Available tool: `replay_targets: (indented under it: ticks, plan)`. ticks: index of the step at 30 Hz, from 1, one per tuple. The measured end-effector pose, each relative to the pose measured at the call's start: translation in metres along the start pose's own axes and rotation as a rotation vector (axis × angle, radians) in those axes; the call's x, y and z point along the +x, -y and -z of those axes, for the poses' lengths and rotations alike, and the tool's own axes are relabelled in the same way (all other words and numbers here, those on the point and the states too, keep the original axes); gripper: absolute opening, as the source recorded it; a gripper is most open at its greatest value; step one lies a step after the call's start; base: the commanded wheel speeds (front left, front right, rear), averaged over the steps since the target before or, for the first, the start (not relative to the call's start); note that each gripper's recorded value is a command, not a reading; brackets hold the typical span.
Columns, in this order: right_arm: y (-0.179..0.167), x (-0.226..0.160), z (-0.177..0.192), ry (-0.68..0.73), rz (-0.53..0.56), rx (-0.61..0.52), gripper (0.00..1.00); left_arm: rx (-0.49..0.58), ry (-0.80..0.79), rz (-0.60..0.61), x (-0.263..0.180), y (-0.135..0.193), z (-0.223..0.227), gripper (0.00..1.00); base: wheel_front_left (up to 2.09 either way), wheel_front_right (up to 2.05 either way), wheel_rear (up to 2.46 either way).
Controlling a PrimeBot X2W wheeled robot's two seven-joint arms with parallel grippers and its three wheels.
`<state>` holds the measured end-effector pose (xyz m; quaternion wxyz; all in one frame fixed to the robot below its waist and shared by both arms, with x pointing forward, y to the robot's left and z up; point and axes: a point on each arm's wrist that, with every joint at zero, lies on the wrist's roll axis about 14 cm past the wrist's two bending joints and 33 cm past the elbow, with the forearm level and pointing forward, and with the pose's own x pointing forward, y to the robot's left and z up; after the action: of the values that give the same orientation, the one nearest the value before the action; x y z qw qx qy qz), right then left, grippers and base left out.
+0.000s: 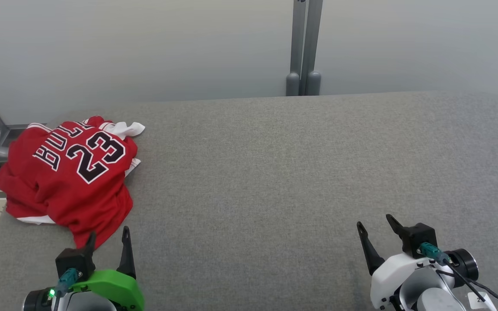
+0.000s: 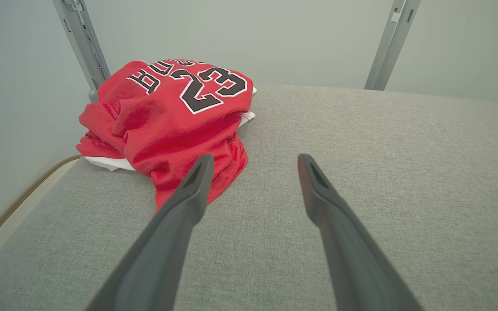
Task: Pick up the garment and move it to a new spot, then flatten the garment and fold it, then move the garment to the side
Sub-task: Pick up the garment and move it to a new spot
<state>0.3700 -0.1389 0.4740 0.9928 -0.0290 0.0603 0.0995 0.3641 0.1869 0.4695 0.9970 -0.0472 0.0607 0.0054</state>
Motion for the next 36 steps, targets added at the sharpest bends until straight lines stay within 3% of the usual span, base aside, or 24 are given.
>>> replay_targets:
  ticks: [10,30,36]
  plan:
    - [-0.022,0.015,-0.005,0.014,-0.069,-0.005,1.00,-0.015,0.003,-0.079,-0.015,-0.027,0.001,1.00,0.00,0.00,0.00]
    - [-0.104,0.042,-0.008,0.016,-0.308,0.000,1.00,-0.033,0.005,-0.303,-0.074,-0.100,0.004,1.00,0.00,0.00,0.00]
    - [-0.113,0.045,-0.008,0.018,-0.332,-0.004,1.00,-0.038,-0.003,-0.319,-0.082,-0.104,0.006,1.00,0.00,0.00,0.00]
